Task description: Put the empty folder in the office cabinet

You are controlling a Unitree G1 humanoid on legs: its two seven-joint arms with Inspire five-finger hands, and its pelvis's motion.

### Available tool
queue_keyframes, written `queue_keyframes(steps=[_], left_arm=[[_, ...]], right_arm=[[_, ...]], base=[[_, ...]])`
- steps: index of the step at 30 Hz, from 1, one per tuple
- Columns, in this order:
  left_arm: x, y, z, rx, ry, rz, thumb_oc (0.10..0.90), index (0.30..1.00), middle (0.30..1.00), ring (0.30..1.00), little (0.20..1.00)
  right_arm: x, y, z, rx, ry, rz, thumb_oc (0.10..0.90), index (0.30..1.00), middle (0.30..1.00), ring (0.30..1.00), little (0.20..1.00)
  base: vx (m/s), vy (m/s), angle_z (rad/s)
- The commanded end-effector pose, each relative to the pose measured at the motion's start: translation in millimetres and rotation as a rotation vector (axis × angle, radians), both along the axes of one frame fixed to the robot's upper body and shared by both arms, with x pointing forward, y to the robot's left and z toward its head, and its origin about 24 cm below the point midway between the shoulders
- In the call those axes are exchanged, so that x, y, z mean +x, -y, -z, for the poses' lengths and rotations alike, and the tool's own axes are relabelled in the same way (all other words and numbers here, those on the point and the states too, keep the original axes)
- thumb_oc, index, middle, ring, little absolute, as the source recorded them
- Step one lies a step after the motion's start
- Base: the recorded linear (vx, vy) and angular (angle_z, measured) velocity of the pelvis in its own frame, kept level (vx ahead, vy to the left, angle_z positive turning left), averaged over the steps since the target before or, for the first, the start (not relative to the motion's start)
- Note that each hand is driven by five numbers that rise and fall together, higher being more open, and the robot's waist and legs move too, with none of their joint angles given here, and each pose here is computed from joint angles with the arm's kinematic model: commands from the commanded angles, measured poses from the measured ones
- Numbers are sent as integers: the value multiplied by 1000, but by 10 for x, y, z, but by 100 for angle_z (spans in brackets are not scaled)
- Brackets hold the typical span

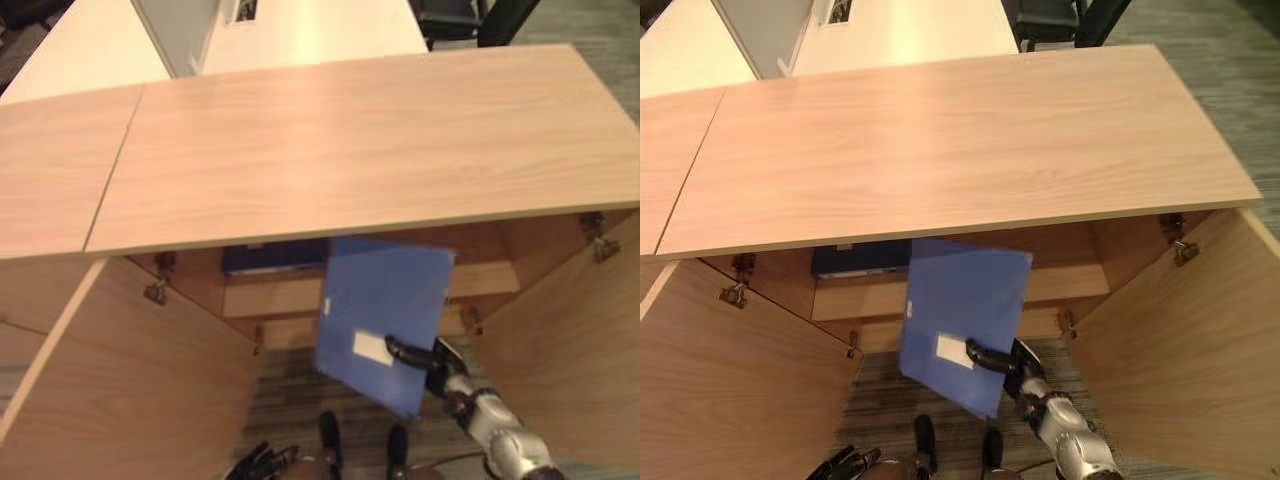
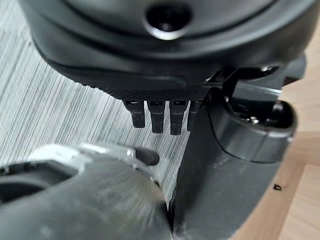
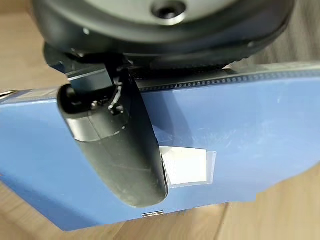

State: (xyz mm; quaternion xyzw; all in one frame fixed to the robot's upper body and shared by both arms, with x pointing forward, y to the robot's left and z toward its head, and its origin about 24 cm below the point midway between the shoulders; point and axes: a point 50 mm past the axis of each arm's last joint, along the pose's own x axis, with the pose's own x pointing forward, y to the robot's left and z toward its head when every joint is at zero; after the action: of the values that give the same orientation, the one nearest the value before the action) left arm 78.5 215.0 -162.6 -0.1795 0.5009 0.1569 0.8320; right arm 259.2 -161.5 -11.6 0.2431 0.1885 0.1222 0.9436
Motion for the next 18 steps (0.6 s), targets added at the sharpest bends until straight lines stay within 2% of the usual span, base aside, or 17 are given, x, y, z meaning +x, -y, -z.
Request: queue_keyframes(steps=[1, 4, 7, 11, 18], left_arm=[[-404, -274, 20, 129, -163, 44, 800, 900, 900, 900, 900], [-319, -325, -12, 171, -140, 75, 800, 900, 900, 900, 900], [-295, -344, -29, 186, -128, 92, 800, 900, 900, 900, 900], [-155, -333, -70, 199, -73, 99, 800, 900, 900, 900, 900], [-11, -242, -102, 206, -24, 142, 800, 900, 900, 900, 900]], right_arm=[[484, -249, -1037, 340, 434, 36, 400, 300, 300, 300, 300], [719, -326, -1376, 453, 501, 91, 400, 300, 300, 300, 300], [849, -322, -1598, 494, 544, 122, 400, 300, 300, 300, 300], [1048, -89, -1900, 642, 599, 312, 400, 300, 300, 300, 300], [1120, 138, -2338, 784, 725, 474, 400, 300, 300, 300, 300]], base=[[-144, 252, -46], [-179, 185, -31], [-68, -7, -70], [-28, -91, -38], [-25, -82, 15]])
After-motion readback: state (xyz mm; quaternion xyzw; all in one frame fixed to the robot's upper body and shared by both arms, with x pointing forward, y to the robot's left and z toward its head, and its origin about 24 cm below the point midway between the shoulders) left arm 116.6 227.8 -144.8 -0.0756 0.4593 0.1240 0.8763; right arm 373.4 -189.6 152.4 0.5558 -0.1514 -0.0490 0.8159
